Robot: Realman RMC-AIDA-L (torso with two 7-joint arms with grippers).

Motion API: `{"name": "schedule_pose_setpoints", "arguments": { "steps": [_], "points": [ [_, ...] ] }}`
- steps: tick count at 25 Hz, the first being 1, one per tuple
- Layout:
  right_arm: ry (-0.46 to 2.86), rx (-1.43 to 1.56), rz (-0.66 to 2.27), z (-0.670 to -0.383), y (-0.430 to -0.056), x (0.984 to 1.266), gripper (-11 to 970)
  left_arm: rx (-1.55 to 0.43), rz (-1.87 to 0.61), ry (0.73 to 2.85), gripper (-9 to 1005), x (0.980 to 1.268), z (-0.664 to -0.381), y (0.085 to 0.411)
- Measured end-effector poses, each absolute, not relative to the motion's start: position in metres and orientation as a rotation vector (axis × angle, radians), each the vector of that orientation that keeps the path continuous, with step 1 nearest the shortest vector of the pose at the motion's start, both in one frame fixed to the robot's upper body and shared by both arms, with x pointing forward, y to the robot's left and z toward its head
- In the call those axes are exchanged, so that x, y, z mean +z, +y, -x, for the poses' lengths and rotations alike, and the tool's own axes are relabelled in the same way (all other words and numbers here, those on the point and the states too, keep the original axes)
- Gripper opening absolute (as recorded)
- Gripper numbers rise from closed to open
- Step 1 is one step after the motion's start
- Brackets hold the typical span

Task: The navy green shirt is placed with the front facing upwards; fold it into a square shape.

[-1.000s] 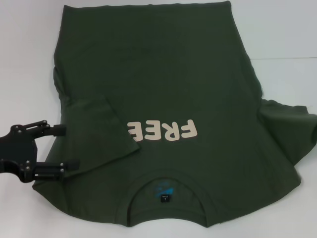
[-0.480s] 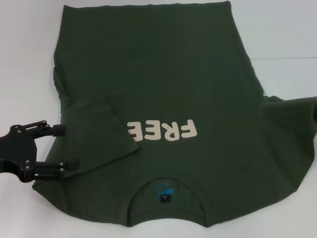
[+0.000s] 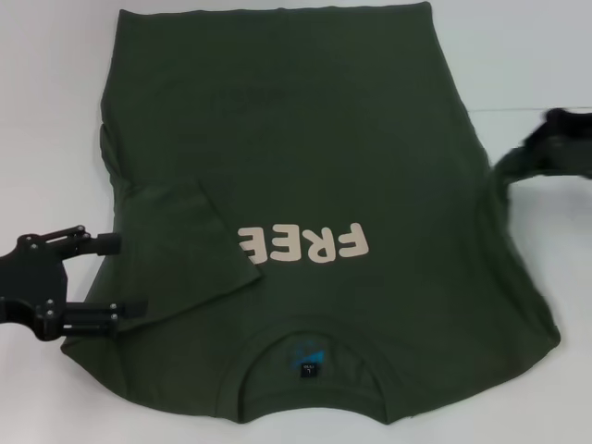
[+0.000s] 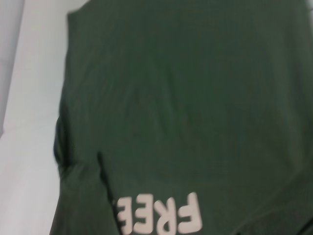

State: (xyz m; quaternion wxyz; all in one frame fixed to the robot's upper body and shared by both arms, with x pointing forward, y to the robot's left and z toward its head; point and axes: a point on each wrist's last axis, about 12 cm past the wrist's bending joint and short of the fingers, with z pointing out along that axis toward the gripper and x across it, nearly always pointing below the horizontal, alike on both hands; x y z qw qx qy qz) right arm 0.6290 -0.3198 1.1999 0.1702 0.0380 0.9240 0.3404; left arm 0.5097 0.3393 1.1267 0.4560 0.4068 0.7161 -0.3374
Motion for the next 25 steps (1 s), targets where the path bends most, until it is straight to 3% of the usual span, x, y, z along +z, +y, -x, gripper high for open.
{"name": "schedule_pose_setpoints", "arguments": {
  "steps": [11, 25],
  "points": [
    [2.700, 0.985, 0.124, -0.644, -0.256, 1.188, 26, -0.845, -0.994, 1.767, 938, 1.124, -0.508, 0.337],
    [2.724, 0.959, 0.210, -0.643, -0.247, 1.182, 31, -0.864, -0.984, 1.771, 937, 1.123, -0.509, 0.333]
  ]
}}
